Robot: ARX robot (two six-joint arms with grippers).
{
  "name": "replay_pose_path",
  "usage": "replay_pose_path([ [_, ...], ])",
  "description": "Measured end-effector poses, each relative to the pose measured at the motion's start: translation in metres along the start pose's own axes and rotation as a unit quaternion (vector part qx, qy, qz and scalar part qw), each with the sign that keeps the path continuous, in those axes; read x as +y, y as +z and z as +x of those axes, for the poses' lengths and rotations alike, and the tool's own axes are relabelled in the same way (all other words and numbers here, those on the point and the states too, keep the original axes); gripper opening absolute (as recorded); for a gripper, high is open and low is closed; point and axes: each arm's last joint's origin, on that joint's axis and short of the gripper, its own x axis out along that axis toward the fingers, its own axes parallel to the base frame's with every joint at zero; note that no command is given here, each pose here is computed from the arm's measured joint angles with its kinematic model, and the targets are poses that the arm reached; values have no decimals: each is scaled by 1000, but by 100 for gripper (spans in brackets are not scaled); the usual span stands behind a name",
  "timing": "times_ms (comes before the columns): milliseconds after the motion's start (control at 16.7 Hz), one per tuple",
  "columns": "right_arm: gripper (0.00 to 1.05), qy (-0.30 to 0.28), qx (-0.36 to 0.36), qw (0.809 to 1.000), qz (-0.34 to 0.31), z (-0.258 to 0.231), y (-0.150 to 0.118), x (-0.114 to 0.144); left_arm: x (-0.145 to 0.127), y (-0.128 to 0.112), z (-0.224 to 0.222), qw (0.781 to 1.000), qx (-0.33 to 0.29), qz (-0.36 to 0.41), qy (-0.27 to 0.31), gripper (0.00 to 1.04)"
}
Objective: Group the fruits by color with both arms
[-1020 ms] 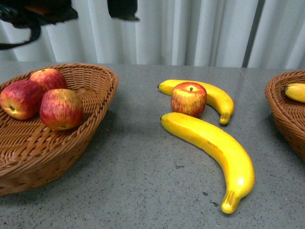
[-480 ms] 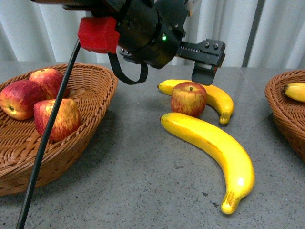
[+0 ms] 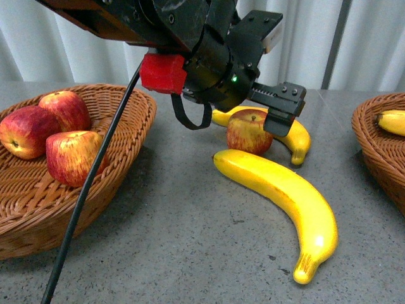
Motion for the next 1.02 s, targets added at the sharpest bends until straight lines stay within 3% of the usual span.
replay_pose_path([
  [360, 98, 0, 0, 1000, 0, 0, 0, 0, 3, -16, 16, 1000, 14, -9, -22, 98],
  [420, 98, 0, 0, 1000, 0, 0, 0, 0, 2, -18, 18, 1000, 17, -9, -23, 94],
  [540, 98, 0, 0, 1000, 0, 0, 0, 0, 2, -19, 19, 999, 18, -10, -28, 74],
  [720, 98, 0, 0, 1000, 0, 0, 0, 0, 2, -17, 18, 999, 12, -15, -27, 69],
  [900, 98, 0, 0, 1000, 0, 0, 0, 0, 13, 6, -10, 999, -31, -29, 10, 69],
  [1020, 98, 0, 0, 1000, 0, 0, 0, 0, 33, 32, -51, 991, -78, -72, 75, 69],
])
